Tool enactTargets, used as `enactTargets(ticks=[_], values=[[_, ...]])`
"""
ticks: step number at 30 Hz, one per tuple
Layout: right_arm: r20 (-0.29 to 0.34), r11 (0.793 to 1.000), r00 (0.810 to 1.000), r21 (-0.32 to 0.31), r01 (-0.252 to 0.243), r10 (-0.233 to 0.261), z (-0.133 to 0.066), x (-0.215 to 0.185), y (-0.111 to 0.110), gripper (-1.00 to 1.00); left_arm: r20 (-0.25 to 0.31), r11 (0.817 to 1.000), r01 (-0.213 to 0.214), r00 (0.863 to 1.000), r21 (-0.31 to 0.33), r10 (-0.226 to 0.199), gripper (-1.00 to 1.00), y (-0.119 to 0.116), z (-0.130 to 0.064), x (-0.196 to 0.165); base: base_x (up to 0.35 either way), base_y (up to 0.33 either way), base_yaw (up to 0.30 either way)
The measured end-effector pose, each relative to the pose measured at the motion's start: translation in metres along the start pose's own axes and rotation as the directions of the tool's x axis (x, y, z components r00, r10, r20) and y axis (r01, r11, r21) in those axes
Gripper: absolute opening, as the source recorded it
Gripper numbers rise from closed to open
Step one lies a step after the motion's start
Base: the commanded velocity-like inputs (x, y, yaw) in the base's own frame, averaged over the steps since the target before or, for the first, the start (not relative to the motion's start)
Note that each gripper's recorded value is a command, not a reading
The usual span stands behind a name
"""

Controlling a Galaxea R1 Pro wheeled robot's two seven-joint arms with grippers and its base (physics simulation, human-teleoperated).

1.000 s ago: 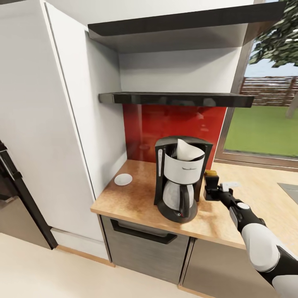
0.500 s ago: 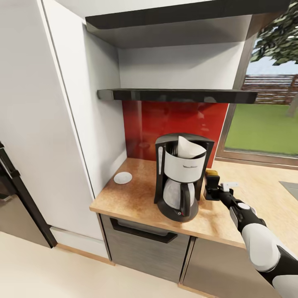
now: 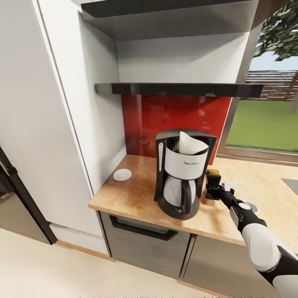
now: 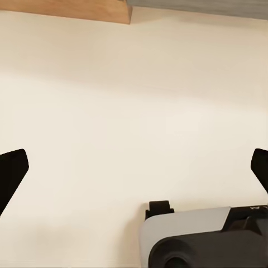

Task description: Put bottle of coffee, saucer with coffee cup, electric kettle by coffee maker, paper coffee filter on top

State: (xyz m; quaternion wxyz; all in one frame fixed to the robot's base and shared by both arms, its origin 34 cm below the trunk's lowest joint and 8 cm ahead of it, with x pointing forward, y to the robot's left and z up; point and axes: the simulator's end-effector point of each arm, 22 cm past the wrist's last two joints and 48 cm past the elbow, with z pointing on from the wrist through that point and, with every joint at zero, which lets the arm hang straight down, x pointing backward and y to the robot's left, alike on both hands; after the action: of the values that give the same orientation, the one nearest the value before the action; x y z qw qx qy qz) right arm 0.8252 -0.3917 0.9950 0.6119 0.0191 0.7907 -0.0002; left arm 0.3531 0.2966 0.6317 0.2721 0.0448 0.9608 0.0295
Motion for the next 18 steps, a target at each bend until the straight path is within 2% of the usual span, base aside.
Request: enactTargets(ticks=[18], values=[[-0.013, 1.000, 1.000, 0.008, 0.003, -0.003, 0.001, 0.012, -0.004, -1.00, -0.011, 1.000, -0.002, 1.000, 0.002, 0.002, 1.00, -0.001, 0.000, 0.005, 0.000, 0.000, 0.000]])
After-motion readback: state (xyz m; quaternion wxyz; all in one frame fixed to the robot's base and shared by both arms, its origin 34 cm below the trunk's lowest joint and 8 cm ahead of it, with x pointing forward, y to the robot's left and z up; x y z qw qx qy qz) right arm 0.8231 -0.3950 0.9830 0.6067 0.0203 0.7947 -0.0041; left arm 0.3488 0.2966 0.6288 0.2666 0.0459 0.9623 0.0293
